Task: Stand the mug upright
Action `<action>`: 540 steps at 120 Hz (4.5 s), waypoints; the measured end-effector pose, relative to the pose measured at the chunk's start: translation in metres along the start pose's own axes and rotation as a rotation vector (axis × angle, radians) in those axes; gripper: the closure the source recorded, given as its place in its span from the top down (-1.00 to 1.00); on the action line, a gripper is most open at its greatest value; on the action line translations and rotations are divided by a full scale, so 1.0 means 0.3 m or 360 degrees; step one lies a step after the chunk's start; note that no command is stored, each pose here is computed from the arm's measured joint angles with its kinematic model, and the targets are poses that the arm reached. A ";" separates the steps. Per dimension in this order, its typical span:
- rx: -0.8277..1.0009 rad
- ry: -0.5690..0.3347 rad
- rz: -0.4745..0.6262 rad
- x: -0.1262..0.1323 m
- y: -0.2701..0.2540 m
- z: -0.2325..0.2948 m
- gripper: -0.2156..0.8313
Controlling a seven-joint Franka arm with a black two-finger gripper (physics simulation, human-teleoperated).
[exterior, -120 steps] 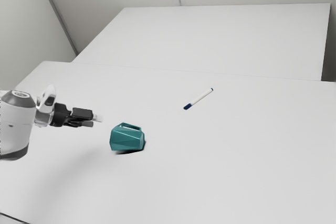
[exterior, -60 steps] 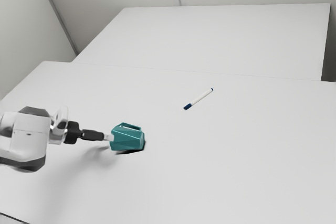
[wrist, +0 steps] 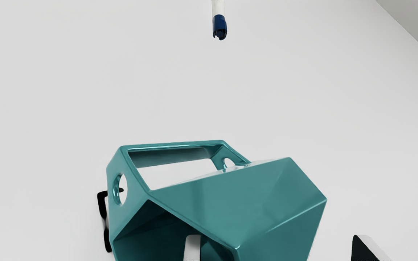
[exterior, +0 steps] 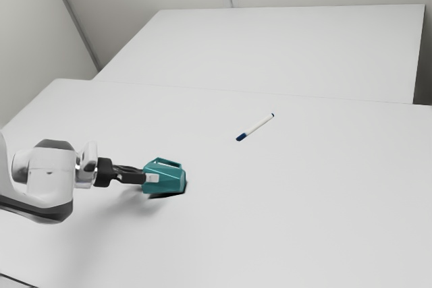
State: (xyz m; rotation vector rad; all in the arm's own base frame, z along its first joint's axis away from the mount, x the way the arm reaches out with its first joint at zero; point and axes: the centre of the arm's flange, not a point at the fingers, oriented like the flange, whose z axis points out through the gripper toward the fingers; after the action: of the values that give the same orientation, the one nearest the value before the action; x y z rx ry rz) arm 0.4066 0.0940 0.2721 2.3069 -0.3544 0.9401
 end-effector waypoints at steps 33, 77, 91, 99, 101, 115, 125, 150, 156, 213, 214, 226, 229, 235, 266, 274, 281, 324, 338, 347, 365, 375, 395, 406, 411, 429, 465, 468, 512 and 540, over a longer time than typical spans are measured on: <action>-0.0011 0.0050 0.0038 0.002 0.024 0.040 -0.04; -0.0026 0.0123 0.0131 0.060 0.083 0.068 -0.78; -0.0027 0.0146 0.0142 0.072 0.094 0.072 -0.83; -0.0024 0.0154 0.0146 0.075 0.096 0.072 -0.85; -0.0024 0.0156 0.0148 0.076 0.097 0.072 -0.86; -0.0010 0.0178 0.0209 0.133 0.110 0.065 -0.89; -0.0003 0.0086 0.0375 0.212 0.169 0.045 -0.90; 0.0053 -0.0503 0.0739 0.299 0.259 -0.030 -0.91; 0.0097 -0.0657 0.0816 0.327 0.290 -0.064 -0.91; 0.0654 -0.1282 0.0546 0.450 0.278 0.036 -0.91; 0.0660 -0.1281 0.0538 0.451 0.280 0.041 -0.91; 0.0707 -0.1265 0.0417 0.449 0.290 0.097 -0.91; 0.0720 -0.1256 0.0386 0.448 0.291 0.109 -0.91; 0.0748 -0.1232 0.0320 0.444 0.290 0.130 -0.91; 0.0823 -0.1056 -0.0046 0.444 0.318 0.200 -0.91; 0.0842 -0.1026 -0.0121 0.437 0.311 0.219 -0.91; 0.0856 -0.0998 -0.0166 0.434 0.314 0.238 -0.91; 0.0919 -0.0856 -0.0348 0.406 0.377 0.212 -0.91; 0.0933 -0.0838 -0.0397 0.377 0.388 0.195 -0.91; 0.0944 -0.0815 -0.0421 0.373 0.382 0.200 -0.91; 0.0962 -0.0760 -0.0455 0.373 0.372 0.212 -0.91; 0.0969 -0.0761 -0.0479 0.353 0.368 0.217 -0.91; 0.0980 -0.0756 -0.0521 0.341 0.368 0.211 -0.91; 0.0984 -0.0761 -0.0541 0.338 0.366 0.211 -0.91; 0.0986 -0.0762 -0.0548 0.337 0.364 0.214 -0.91; 0.0995 -0.0760 -0.0568 0.336 0.356 0.219 -0.91; 0.0998 -0.0763 -0.0592 0.338 0.344 0.233 -0.52; 0.0997 -0.0763 -0.0592 0.338 0.344 0.233 -0.47; 0.0987 -0.0651 -0.0552 0.425 0.382 0.189 0.30; 0.0975 -0.0596 -0.0508 0.578 0.408 0.155 0.49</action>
State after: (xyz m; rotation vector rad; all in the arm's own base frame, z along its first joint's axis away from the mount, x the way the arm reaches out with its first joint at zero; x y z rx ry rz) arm 0.4996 -0.0328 0.4219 2.9867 0.1877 0.4907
